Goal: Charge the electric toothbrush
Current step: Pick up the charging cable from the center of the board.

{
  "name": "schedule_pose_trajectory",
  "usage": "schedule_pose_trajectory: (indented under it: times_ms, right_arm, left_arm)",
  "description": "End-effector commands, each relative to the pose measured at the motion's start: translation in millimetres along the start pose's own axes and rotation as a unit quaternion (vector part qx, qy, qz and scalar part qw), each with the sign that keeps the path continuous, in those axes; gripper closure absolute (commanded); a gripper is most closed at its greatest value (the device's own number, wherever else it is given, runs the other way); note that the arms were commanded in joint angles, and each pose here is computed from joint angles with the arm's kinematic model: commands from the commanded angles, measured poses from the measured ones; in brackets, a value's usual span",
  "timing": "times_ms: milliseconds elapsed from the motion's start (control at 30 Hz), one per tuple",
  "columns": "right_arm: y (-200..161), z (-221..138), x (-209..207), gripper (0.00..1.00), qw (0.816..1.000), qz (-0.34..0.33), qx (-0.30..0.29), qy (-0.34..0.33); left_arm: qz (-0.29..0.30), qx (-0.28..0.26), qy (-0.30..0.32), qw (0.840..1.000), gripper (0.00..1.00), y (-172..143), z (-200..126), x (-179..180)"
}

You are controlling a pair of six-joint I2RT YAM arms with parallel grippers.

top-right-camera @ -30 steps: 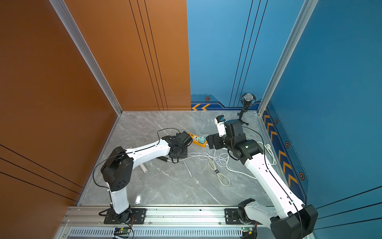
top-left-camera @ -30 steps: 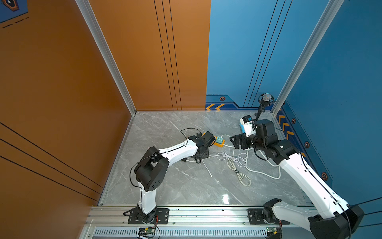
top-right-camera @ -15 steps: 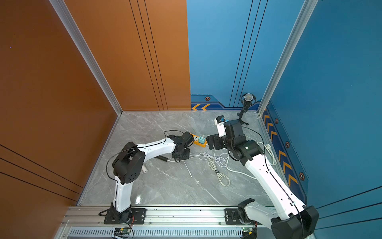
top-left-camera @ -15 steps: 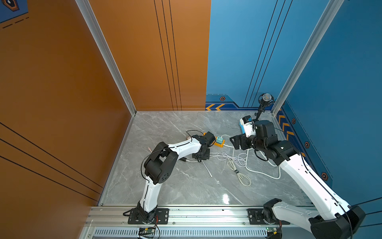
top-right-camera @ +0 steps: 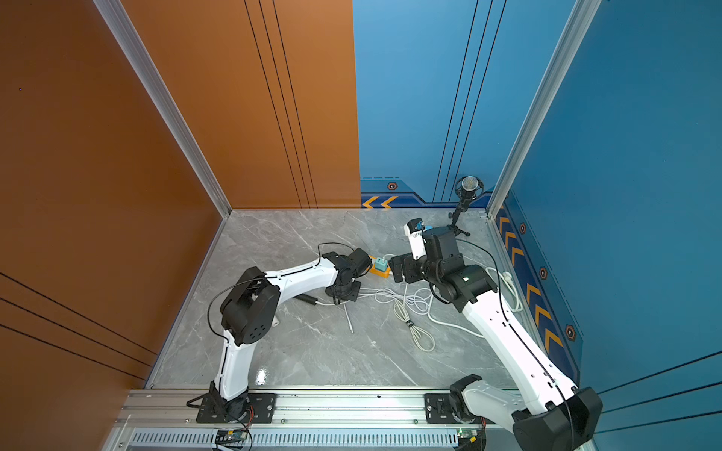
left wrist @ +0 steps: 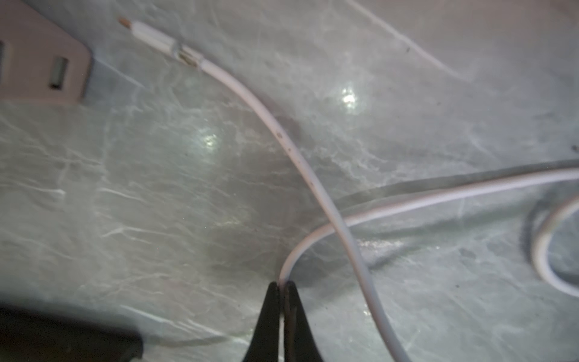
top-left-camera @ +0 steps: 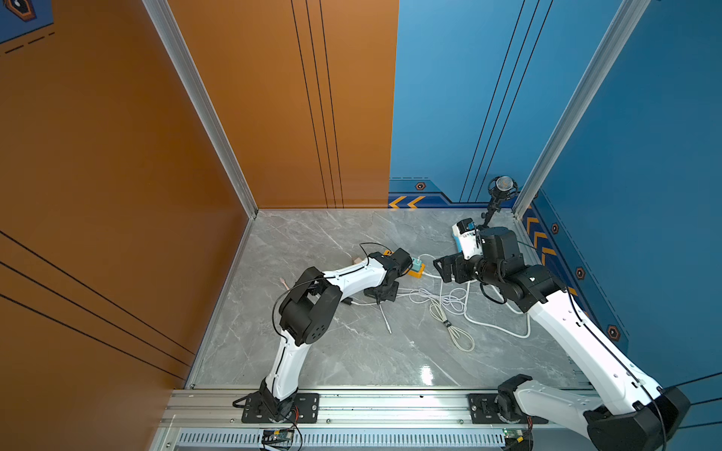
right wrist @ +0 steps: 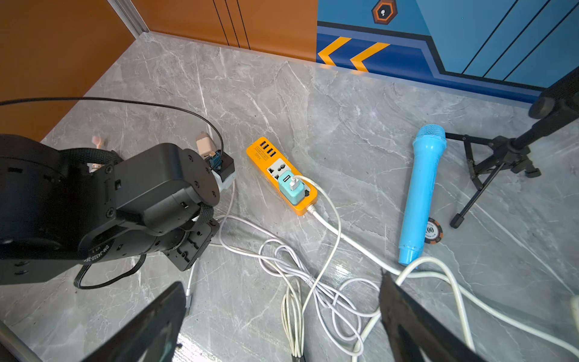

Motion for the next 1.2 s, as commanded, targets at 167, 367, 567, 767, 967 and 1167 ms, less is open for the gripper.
schedule_pose_trajectory:
  times_ms: [167, 367, 567, 767, 967, 1167]
  right_arm:
    - [6, -21, 0, 0.02, 1.000, -0.005, -0.022, -0.015]
    - [4, -25, 1, 0.01, 1.000, -0.004, -0.026, -0.016]
    - [4, -3, 11, 0.00, 0.996, 0.043, -0.037, 0.064]
    - [2, 65, 45, 0.02, 0.980, 0.109, -0.057, 0.154]
    - [-7, 87, 50, 0.02, 0.990, 0.068, -0.016, 0.122]
    - [-12, 99, 56, 0.09, 0.992, 0.045, -0.008, 0.121]
  left_arm:
    - [0.040, -0.216, 0.131, 0.967, 1.00, 86, -94, 26]
    - [0.052, -0.290, 0.148, 0.944, 1.00, 107, -143, 32]
    - [0.094, -0.317, 0.097, 0.939, 1.00, 104, -184, 36]
    - [0.153, -0.274, 0.140, 0.939, 1.00, 96, -136, 28]
    - [0.090, -0.210, 0.145, 0.963, 1.00, 75, -74, 43]
    - [0.053, -0.227, 0.200, 0.952, 1.00, 90, -47, 64]
Point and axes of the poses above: each gripper's point midway between its finger pads, its own z axis out along the fingers, its own x axis along the line the jaws close on, y = z × x, the point moved 7 cm from there along -z, back along the fingers, and after that the axes turned 9 degrees about -z, right-handed, at the moved point
